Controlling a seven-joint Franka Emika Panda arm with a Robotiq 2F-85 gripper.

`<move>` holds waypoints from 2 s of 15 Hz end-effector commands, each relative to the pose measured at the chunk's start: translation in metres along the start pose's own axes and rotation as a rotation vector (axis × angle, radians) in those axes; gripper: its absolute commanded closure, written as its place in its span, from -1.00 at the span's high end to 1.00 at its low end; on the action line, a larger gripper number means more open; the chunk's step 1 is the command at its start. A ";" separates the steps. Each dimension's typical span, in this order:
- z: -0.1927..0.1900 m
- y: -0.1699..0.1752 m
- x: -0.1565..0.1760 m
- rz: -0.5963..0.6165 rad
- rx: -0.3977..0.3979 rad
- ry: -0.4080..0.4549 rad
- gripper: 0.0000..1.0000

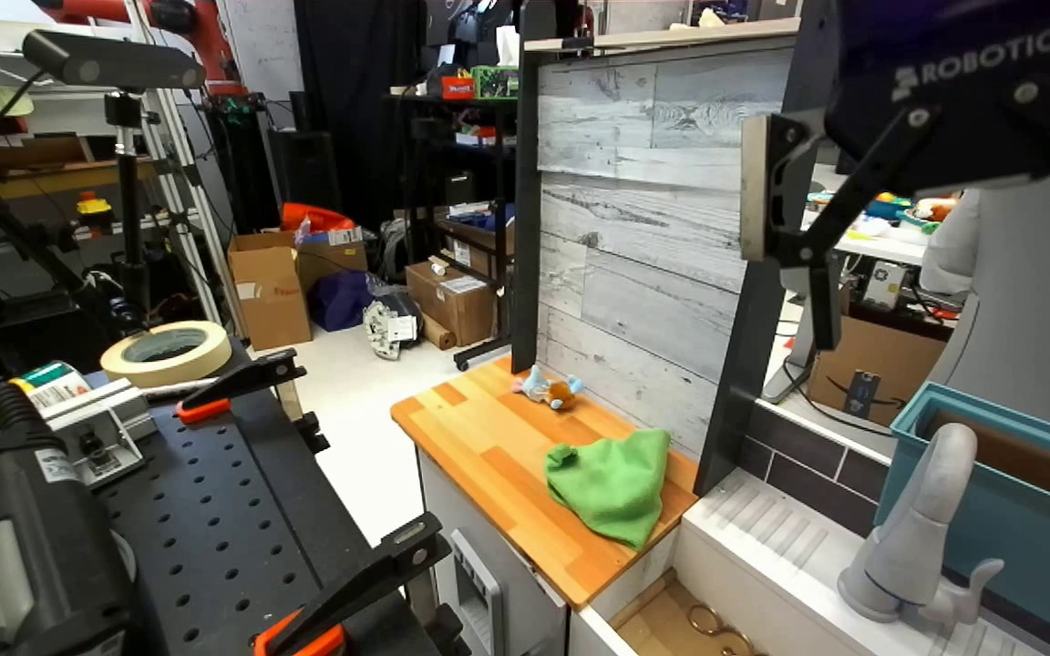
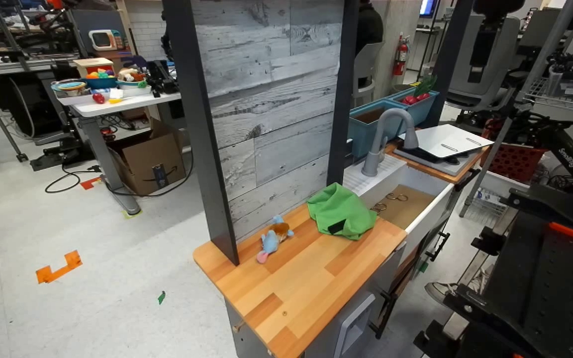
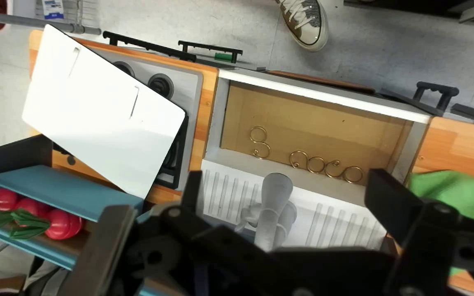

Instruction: Turn the faucet to the left, then move the blue toy forward

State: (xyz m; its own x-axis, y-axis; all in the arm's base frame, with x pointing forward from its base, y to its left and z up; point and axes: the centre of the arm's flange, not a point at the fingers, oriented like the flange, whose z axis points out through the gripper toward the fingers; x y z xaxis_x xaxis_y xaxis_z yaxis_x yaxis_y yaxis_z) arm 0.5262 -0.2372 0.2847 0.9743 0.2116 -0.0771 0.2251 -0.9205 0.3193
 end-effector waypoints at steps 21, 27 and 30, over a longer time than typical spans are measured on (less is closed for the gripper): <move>0.033 0.002 0.035 0.100 0.083 0.115 1.00; 0.055 0.021 0.058 0.060 0.179 0.112 1.00; 0.069 0.027 0.063 0.075 0.160 0.096 1.00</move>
State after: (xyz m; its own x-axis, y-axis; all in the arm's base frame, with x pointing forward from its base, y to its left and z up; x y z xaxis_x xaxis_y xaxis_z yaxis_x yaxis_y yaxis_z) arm 0.5741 -0.2554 0.2321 0.9846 0.1702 0.0400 0.1613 -0.9724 0.1685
